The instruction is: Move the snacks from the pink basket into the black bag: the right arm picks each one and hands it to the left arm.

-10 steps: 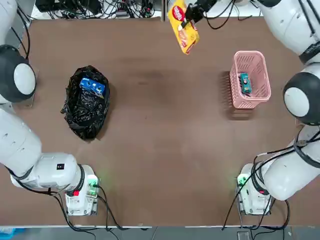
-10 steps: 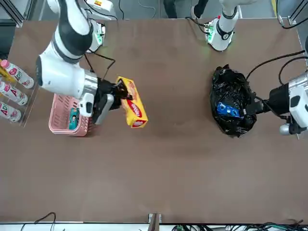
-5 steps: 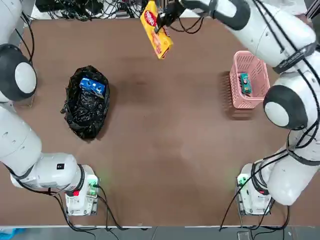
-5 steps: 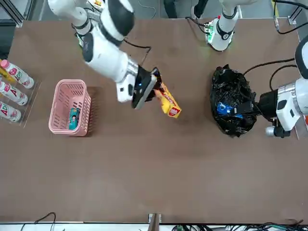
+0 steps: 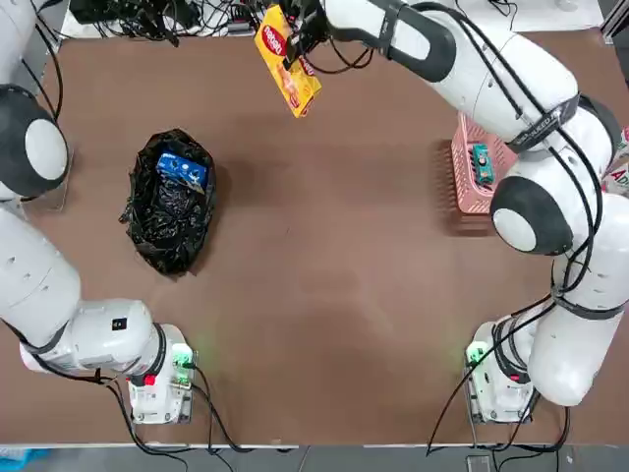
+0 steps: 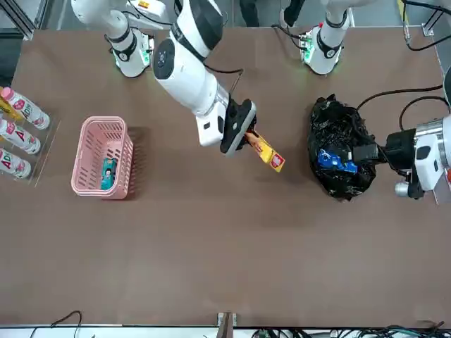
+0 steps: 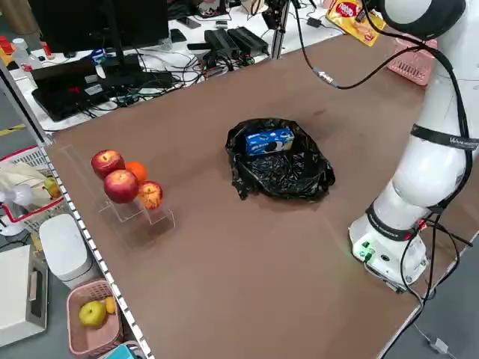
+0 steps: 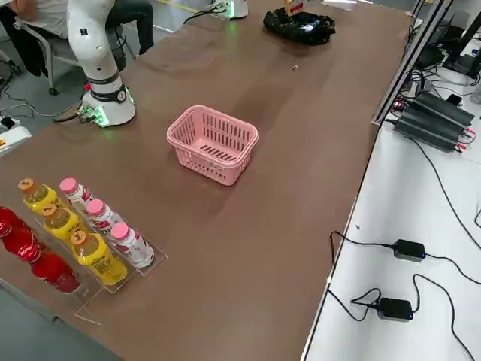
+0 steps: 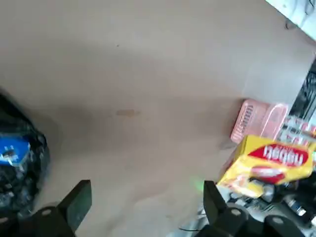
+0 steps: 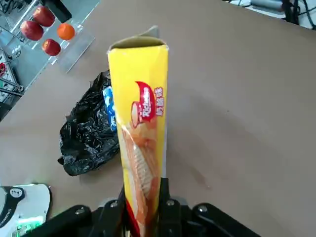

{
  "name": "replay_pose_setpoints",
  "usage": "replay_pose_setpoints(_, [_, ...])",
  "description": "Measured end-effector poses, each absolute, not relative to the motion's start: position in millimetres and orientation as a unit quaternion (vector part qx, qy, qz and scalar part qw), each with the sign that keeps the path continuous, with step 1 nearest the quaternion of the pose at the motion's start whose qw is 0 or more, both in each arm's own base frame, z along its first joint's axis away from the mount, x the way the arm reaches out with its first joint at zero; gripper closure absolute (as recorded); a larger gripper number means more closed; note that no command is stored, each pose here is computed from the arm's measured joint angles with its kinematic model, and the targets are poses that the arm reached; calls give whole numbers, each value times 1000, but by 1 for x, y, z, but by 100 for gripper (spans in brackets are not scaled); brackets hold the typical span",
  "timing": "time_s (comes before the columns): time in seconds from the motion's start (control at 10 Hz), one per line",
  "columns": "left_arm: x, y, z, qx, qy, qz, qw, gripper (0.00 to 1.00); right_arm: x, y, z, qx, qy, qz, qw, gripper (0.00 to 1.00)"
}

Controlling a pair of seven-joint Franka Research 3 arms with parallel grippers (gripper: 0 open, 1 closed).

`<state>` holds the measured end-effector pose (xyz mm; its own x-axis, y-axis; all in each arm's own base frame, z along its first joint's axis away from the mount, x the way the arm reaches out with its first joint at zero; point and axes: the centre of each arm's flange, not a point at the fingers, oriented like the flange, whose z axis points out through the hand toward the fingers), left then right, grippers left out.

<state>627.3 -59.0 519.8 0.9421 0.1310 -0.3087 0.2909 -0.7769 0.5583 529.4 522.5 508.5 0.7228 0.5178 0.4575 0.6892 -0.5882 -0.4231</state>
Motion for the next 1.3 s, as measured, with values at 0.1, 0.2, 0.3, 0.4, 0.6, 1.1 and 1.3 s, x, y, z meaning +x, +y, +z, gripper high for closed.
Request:
replay_pose_setpoints(0.1, [626,-67,519,933,160,-145,288,0,524,532,506,-877,-345,-150,297,77])
replay_pose_setpoints(0.2, [624,-73,519,931,205,-157,260,0,519,540,503,-876,-346,-155,298,77])
replay_pose_setpoints(0.3, [623,-78,522,926,248,-164,232,0,514,548,498,-877,-343,-160,297,77])
replay_pose_setpoints(0.4, [621,-85,524,923,284,-165,198,0,509,556,494,-878,-341,-164,293,77])
replay_pose_setpoints(0.6, [613,-124,527,914,345,-166,136,0,501,569,488,-880,-337,-167,291,77])
replay_pose_setpoints(1.1, [601,-178,533,879,461,-117,27,0,474,606,488,-886,-327,-177,276,77])
replay_pose_setpoints(1.3, [598,-193,540,869,487,-93,9,0,470,613,484,-886,-328,-177,275,77])
